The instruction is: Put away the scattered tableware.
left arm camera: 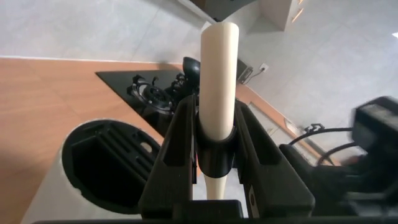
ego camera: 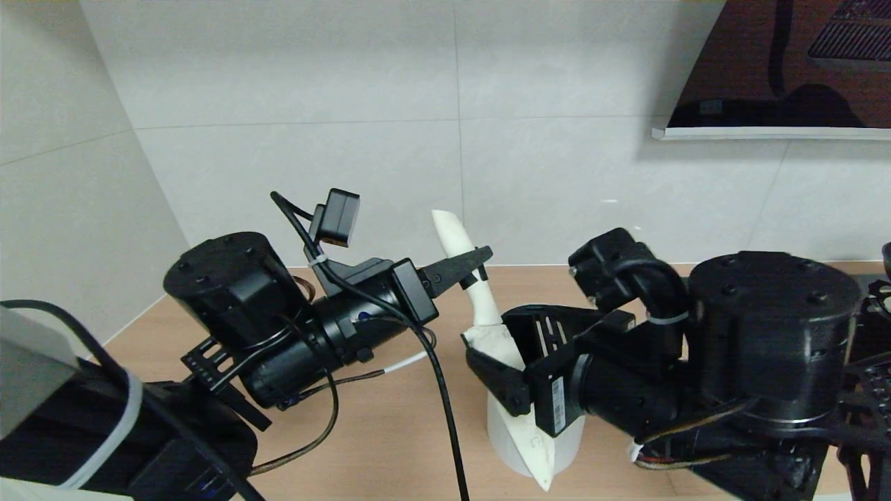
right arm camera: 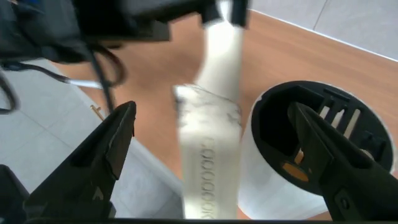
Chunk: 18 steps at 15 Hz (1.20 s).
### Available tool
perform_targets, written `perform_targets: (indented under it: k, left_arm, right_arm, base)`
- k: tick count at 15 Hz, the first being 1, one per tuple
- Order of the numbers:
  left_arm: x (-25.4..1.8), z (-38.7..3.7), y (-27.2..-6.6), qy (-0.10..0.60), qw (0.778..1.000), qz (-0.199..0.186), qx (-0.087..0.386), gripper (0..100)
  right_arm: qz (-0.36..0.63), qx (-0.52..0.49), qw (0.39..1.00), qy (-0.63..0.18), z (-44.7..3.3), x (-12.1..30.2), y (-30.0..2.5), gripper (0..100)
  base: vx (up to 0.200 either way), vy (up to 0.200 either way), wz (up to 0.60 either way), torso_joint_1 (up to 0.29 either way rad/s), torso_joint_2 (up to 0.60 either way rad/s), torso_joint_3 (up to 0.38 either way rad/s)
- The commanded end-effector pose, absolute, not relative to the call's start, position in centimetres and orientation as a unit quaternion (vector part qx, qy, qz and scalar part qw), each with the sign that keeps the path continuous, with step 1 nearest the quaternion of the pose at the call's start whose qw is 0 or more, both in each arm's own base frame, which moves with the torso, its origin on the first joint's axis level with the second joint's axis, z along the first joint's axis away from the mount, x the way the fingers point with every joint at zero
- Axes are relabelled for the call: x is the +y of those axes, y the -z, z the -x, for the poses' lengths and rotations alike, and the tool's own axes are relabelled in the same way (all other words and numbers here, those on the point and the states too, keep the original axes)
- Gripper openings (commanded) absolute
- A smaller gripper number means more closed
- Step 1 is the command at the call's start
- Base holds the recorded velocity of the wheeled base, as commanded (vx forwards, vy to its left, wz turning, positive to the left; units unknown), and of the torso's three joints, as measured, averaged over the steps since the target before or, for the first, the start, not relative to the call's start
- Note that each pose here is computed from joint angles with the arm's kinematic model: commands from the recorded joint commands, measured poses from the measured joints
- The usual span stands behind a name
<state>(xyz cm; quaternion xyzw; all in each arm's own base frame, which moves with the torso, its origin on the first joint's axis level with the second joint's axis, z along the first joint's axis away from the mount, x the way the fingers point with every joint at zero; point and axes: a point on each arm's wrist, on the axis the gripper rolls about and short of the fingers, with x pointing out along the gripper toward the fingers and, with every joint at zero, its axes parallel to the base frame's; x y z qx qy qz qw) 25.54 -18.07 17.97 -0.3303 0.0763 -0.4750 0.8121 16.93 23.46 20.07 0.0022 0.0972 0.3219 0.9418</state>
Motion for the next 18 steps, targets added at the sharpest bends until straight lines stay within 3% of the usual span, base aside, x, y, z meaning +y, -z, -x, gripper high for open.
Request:
perform_targets:
  k: [1, 5, 7, 8, 9, 13, 16, 18]
  left_arm:
    - [-16.4, -24.5, -22.2, 0.462, 0.820, 0.338, 0.031, 0]
    - [-16.3, -24.9, -27.2, 0.337, 0.889, 0.311, 0.011, 0]
    - [-17.2, -24.8, -28.8, 0.334, 0.895, 0.295, 0.000, 0]
    - [-17.2, -24.8, -28.8, 0.333, 0.896, 0.293, -0.001, 0]
    - [-17.1, -24.2, -28.7, 0.322, 0.923, 0.210, 0.005, 0]
    - [-18.4, -24.7, -28.3, 0.280, 0.936, 0.211, -0.012, 0]
    - [-21.1, -25.1, -27.6, 0.201, 0.966, 0.156, -0.037, 0]
    - [-22.6, -24.4, -27.7, 0.199, 0.966, 0.159, -0.045, 0]
  right_arm:
    - [-0.026, 0.067, 0.955, -0.288, -17.8, 20.9, -22.2, 100]
    - [-0.041, 0.041, 0.969, -0.239, -18.6, 17.5, -24.3, 100]
    - [-0.041, 0.043, 0.973, -0.224, -19.0, 16.8, -24.3, 100]
    - [-0.041, 0.042, 0.973, -0.223, -19.0, 16.8, -24.3, 100]
    - [-0.041, 0.042, 0.974, -0.221, -19.1, 16.7, -24.3, 100]
    - [-0.039, 0.046, 0.974, -0.220, -19.1, 16.7, -24.1, 100]
    - [-0.037, 0.050, 0.974, -0.220, -19.1, 16.7, -23.9, 100]
    - [-0.036, 0.050, 0.974, -0.220, -19.2, 16.8, -23.8, 100]
  base:
    - [0.000, 0.000, 0.00, 0.000, 0.00, 0.000]
    - [0.000, 0.000, 0.00, 0.000, 0.00, 0.000]
    - [0.000, 0.000, 0.00, 0.000, 0.00, 0.000]
    - [0.000, 0.000, 0.00, 0.000, 0.00, 0.000]
    - [0.000, 0.000, 0.00, 0.000, 0.00, 0.000]
    - [0.000, 0.000, 0.00, 0.000, 0.00, 0.000]
    - [0.000, 0.000, 0.00, 0.000, 0.00, 0.000]
    - [0.000, 0.000, 0.00, 0.000, 0.00, 0.000]
